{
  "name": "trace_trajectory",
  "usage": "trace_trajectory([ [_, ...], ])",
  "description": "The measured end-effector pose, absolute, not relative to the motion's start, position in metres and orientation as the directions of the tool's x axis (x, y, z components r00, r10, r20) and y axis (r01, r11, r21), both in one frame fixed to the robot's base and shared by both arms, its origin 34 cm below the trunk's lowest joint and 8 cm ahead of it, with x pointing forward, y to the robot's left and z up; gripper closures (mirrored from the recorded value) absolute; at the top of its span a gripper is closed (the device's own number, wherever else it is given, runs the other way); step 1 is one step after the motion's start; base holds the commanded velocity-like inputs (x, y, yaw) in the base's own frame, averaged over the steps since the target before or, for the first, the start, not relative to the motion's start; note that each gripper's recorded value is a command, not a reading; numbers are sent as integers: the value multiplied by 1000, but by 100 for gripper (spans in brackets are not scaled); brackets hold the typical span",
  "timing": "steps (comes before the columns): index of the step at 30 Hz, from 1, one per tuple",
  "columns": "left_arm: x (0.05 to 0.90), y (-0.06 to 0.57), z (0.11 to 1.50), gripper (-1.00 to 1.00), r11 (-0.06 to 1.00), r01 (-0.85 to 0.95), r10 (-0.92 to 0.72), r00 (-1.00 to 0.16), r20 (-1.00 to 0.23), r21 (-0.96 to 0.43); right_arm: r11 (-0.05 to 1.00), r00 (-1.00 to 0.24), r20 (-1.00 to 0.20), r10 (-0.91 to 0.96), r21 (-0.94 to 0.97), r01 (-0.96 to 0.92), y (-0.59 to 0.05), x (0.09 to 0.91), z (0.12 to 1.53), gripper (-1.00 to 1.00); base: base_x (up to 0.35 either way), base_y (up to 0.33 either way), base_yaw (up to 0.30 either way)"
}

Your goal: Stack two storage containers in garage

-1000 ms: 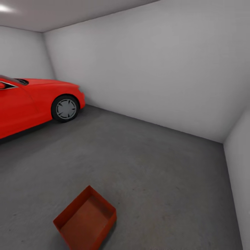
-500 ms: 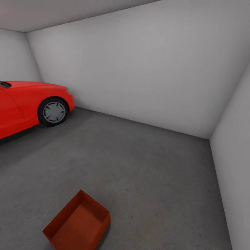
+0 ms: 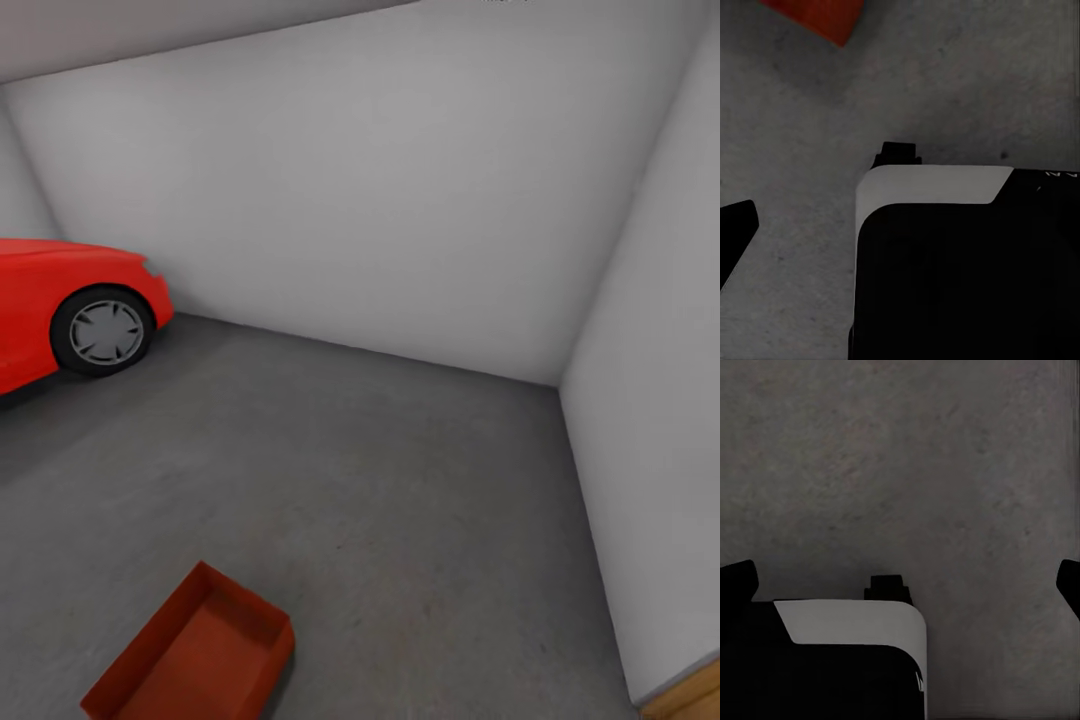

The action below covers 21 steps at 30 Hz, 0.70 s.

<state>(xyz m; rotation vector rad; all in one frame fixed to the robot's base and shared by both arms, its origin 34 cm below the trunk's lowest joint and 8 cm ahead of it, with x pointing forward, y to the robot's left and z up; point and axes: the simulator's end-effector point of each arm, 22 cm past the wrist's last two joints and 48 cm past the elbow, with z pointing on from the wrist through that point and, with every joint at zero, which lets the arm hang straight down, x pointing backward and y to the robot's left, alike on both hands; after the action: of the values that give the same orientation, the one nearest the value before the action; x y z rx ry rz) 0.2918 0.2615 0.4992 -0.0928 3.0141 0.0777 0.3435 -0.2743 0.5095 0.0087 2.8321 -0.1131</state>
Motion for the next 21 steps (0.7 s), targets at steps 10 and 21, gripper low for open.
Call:
trace_trajectory([
  [10,292,261,499,-100,997,-64,-58,-990,-126,47,997,-953,-302,-6,-77,19,-274,344,509,-100,0,0,-297],
  [21,294,268,500,-100,996,-68,-60,-989,-133,56,997,-951,-309,-6,-77,19,-274,346,511,-100,162,66,-295],
])
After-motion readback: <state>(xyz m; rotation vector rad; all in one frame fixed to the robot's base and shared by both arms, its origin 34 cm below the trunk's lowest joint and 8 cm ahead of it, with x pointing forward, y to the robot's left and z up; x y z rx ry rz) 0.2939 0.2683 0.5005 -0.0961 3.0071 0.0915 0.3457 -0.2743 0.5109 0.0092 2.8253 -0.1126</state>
